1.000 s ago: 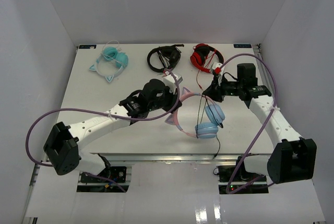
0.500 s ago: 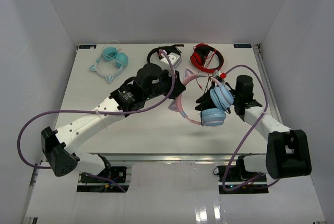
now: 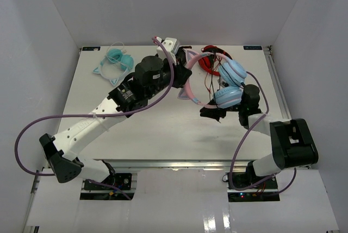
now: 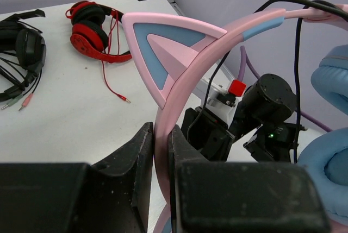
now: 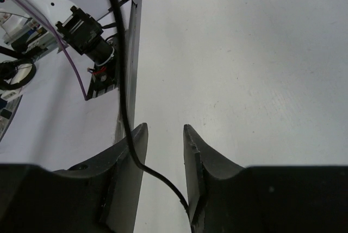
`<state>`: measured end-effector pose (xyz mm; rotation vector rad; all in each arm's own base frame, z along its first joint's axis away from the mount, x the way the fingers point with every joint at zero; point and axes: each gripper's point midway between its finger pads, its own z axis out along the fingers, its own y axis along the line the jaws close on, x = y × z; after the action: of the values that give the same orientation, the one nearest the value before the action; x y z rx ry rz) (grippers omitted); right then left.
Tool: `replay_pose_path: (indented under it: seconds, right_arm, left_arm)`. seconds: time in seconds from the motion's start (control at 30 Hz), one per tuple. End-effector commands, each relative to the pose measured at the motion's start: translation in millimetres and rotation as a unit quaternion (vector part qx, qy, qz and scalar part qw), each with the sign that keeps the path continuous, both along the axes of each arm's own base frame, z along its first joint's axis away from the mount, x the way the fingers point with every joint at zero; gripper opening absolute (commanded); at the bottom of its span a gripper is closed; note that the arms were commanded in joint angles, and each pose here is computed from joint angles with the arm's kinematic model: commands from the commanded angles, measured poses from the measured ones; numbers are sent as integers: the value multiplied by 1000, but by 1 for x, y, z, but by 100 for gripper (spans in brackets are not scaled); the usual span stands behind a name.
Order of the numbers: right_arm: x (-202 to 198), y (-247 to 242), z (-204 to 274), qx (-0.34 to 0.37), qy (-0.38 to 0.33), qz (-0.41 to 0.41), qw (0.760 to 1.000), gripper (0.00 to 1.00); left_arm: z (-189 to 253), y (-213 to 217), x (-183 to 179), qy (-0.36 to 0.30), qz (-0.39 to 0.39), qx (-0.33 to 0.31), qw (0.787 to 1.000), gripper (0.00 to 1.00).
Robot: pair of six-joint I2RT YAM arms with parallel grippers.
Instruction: Wrap the headphones
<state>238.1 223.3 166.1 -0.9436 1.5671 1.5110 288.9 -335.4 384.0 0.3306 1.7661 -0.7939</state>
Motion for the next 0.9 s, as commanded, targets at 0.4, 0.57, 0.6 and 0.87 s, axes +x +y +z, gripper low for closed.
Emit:
replay_pose_path:
  seconds: [0.4, 0.57, 0.6, 0.87]
  right_arm:
    - [4, -5, 4, -35, -69, -29, 997, 8]
    - [3, -14, 17, -97, -133, -59, 985, 8]
    - [4, -16, 22, -111, -147, -65, 981, 8]
    - [-2, -27, 30, -242, -255, -81, 933, 8]
  left_arm:
    - [61, 62, 31, -33, 205, -144, 968, 0]
    - [47, 75, 52, -28, 268, -169, 948, 0]
    - [42, 77, 56, -25, 280, -169, 945, 0]
    - [-24, 71, 83, 19, 325, -94, 941, 0]
